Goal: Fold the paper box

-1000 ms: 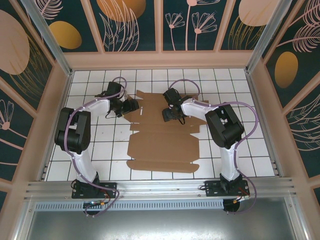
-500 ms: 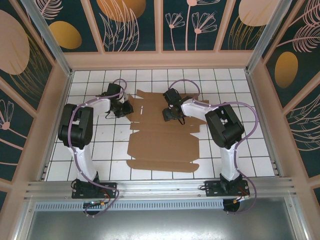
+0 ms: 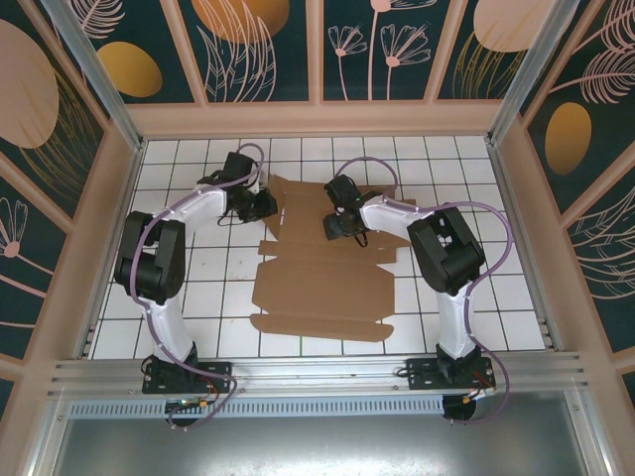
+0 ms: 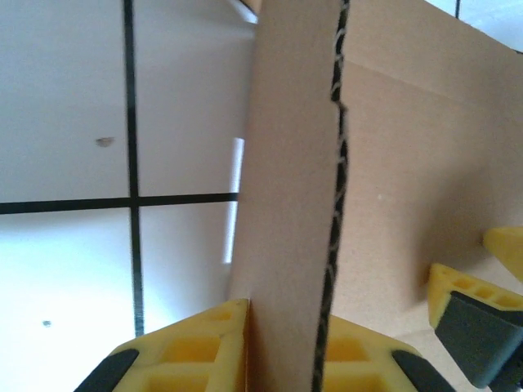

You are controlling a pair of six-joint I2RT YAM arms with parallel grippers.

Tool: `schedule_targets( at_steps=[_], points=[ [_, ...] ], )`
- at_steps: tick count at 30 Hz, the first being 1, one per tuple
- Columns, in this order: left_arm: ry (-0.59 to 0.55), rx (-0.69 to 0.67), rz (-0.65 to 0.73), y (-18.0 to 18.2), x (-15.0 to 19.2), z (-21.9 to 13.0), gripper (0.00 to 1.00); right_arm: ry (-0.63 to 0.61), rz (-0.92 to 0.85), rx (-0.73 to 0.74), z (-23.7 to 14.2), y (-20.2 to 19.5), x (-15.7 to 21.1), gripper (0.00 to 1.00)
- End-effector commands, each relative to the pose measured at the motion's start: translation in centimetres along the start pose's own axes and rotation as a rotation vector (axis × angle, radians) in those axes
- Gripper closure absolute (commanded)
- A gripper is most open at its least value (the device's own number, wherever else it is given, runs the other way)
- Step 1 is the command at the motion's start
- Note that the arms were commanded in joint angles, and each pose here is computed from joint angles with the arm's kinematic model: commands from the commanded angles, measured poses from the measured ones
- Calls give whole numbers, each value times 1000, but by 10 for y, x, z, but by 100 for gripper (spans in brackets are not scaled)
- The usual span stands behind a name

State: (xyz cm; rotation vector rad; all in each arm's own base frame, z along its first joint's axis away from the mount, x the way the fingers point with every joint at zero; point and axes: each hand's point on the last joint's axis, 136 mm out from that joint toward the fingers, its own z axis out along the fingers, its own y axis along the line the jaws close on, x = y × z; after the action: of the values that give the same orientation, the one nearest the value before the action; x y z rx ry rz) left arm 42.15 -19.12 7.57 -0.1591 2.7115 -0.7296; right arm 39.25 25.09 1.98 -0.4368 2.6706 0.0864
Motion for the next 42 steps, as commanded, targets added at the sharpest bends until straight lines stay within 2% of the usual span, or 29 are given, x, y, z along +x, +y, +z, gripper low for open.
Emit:
schedule_targets(
  at_steps=[1, 5, 11, 15, 27, 32, 36, 42],
  points=[
    [18, 84, 39, -34, 2, -10, 82, 143, -16, 23, 26, -6, 45, 31],
    [48, 77, 48, -43, 7, 3, 73, 142, -14, 23, 26, -7, 45, 31],
    [74, 66, 97, -64, 12, 19, 40, 138, -10, 24, 25, -7, 45, 31],
    [95, 94, 109, -76, 17, 29, 30, 138, -8, 23, 25, -7, 46, 31],
    [144, 173, 32, -84, 28, 66, 24, 132, 3, 24, 21, -9, 47, 31],
    [39, 108, 76, -84, 0, 34, 23, 127, 6, 28, 19, -12, 46, 31],
    [-46, 13, 62, -56, -16, 4, 25, 122, 9, 22, 18, -12, 45, 31],
    [-8, -106, 77, -16, -9, 5, 31, 120, 6, 18, 17, -10, 44, 31]
  ],
)
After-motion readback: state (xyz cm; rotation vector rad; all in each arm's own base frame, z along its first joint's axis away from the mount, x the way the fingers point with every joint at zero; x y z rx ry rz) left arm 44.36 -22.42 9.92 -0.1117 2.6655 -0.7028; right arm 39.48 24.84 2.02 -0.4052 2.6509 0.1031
